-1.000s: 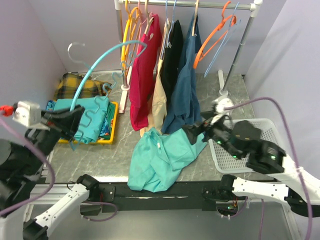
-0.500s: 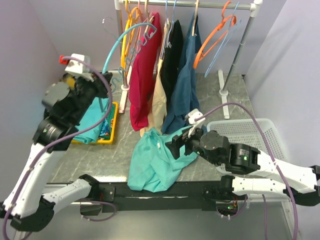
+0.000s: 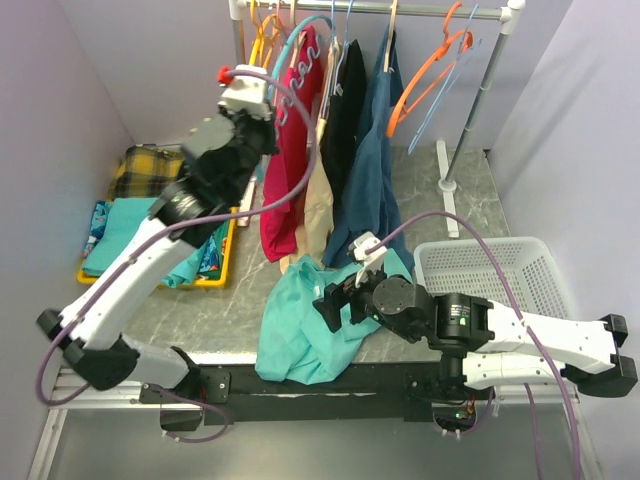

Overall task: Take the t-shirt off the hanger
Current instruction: Place the hanger at the clothesline, then pick up the T-shirt from the center of the board, then place the T-shirt in the bin.

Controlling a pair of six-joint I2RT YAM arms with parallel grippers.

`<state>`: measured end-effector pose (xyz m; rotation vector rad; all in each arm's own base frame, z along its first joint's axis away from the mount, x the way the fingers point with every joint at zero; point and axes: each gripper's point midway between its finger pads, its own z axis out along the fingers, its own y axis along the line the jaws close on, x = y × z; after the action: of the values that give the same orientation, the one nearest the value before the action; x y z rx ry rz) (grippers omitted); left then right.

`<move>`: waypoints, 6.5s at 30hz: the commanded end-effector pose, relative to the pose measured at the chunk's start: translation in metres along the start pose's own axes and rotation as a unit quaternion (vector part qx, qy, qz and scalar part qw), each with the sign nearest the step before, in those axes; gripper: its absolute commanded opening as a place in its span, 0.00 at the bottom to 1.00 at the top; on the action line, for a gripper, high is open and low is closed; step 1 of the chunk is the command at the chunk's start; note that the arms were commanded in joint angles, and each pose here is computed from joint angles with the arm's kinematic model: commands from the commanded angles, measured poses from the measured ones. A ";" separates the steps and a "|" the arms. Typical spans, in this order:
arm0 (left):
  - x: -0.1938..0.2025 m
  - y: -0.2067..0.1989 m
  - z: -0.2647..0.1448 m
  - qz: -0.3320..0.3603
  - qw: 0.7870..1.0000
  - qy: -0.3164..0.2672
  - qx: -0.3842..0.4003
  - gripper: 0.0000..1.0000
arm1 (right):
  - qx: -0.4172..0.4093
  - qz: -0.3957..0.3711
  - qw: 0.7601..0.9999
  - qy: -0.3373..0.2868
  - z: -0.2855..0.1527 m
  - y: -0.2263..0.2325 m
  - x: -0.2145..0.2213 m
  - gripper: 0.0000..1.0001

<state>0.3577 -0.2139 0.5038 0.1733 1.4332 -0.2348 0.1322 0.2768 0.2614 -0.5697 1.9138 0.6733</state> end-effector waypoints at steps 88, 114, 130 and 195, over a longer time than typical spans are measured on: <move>0.116 0.004 -0.179 -0.148 0.965 0.147 0.159 0.92 | -0.029 0.002 0.963 0.267 0.120 -0.012 0.179 1.00; 0.116 0.005 -0.203 -0.137 0.961 0.149 0.189 0.62 | 0.202 0.009 0.954 0.219 0.090 -0.066 0.161 0.00; 0.123 0.006 -0.198 -0.138 0.963 0.154 0.175 0.82 | 0.428 0.102 0.897 -0.045 -0.110 -0.192 0.005 0.00; 0.125 0.010 -0.193 -0.142 0.965 0.157 0.158 0.97 | 0.546 0.295 0.784 0.022 -0.077 -0.330 0.107 0.07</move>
<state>0.1880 -0.1611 0.3414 0.3023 1.7715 -0.6853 0.2496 -0.0178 0.1205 0.7005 2.1999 -0.1747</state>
